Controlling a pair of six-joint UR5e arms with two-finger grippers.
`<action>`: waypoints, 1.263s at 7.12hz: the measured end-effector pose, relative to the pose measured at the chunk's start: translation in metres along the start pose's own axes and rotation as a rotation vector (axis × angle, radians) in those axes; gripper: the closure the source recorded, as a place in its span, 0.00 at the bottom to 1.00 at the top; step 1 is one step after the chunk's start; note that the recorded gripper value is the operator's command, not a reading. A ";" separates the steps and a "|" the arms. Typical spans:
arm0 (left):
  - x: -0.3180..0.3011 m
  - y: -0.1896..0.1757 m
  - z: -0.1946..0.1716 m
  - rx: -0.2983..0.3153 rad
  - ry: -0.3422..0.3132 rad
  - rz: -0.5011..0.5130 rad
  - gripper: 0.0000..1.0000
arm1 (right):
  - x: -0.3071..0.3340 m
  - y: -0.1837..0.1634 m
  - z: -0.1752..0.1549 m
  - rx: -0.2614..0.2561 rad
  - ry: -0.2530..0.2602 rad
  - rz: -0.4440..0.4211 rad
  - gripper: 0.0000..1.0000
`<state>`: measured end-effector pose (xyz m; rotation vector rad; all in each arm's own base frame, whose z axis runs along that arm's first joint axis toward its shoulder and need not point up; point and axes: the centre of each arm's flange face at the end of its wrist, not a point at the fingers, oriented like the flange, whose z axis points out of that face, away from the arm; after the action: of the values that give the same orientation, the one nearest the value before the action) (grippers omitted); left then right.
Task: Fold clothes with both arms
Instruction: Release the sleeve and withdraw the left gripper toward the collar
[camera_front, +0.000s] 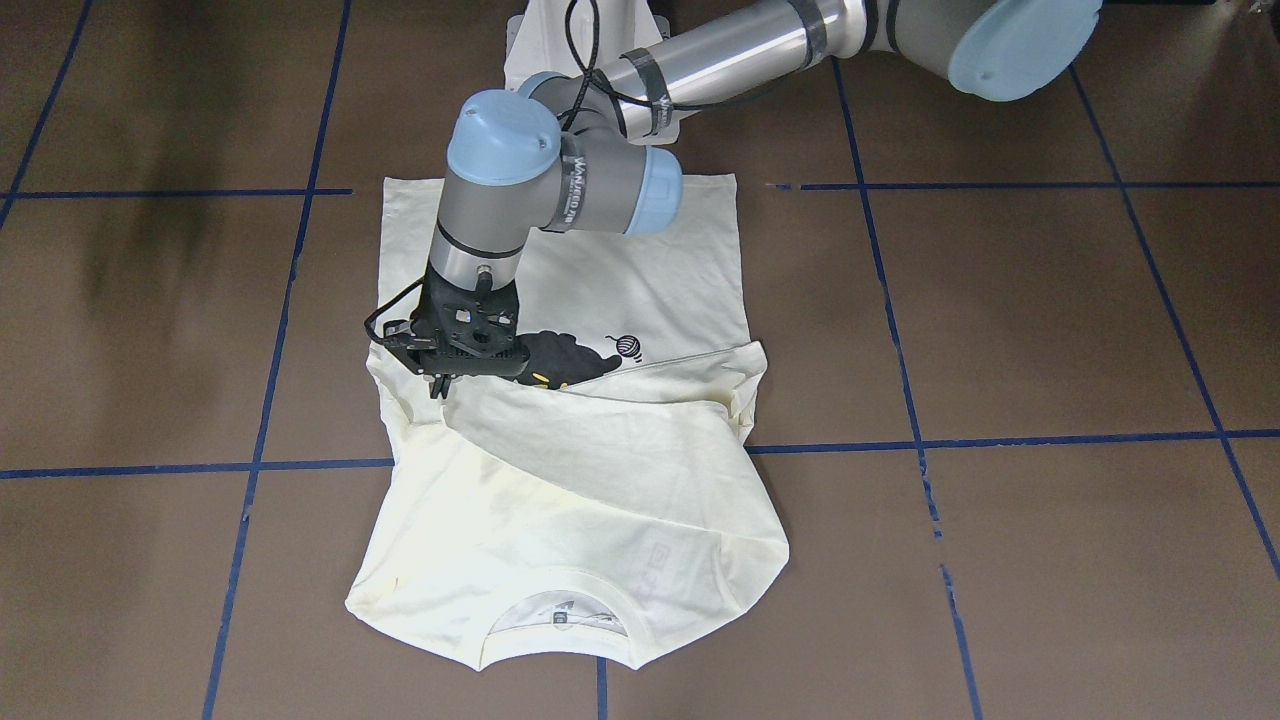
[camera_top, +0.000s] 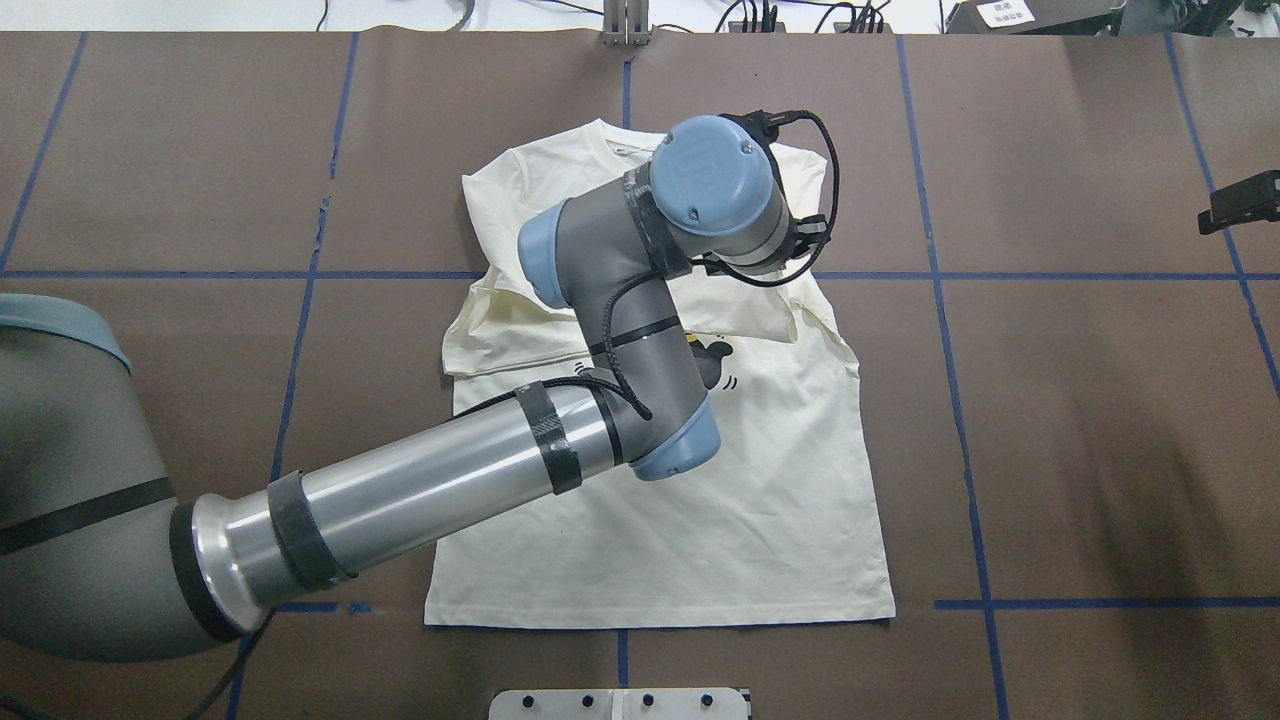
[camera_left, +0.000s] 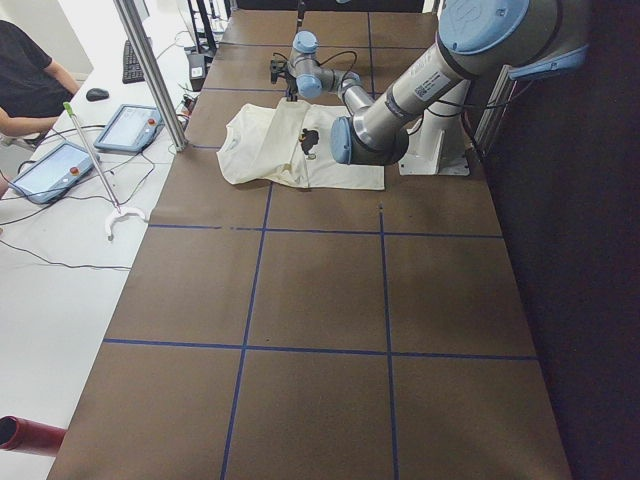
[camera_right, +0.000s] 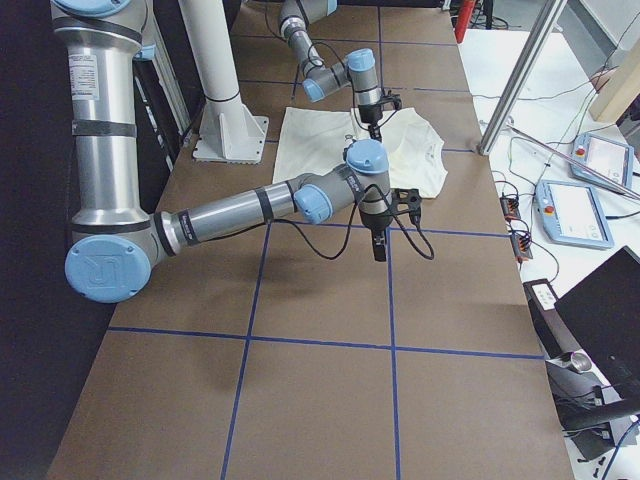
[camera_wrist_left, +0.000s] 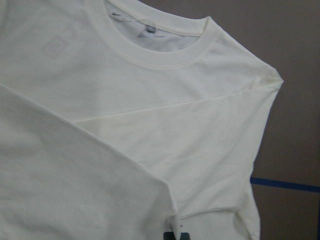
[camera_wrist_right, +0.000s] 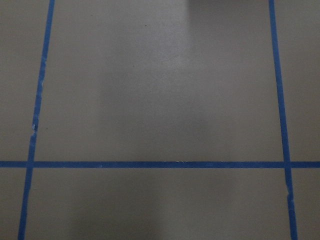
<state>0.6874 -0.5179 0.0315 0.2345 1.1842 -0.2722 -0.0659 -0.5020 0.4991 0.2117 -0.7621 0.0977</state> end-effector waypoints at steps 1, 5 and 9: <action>0.017 0.016 0.010 0.008 0.019 0.001 0.78 | 0.012 0.004 0.000 -0.013 -0.008 0.004 0.00; 0.043 0.033 -0.001 0.008 0.079 -0.037 0.14 | -0.006 0.014 0.018 -0.077 -0.064 -0.012 0.00; -0.078 -0.050 -0.096 -0.076 0.080 -0.031 0.21 | -0.150 0.083 0.083 -0.095 -0.189 0.182 0.00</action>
<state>0.5599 -0.5273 0.0677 0.1622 1.2755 -0.2460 -0.2438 -0.4415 0.4663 0.0611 -0.9715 0.2158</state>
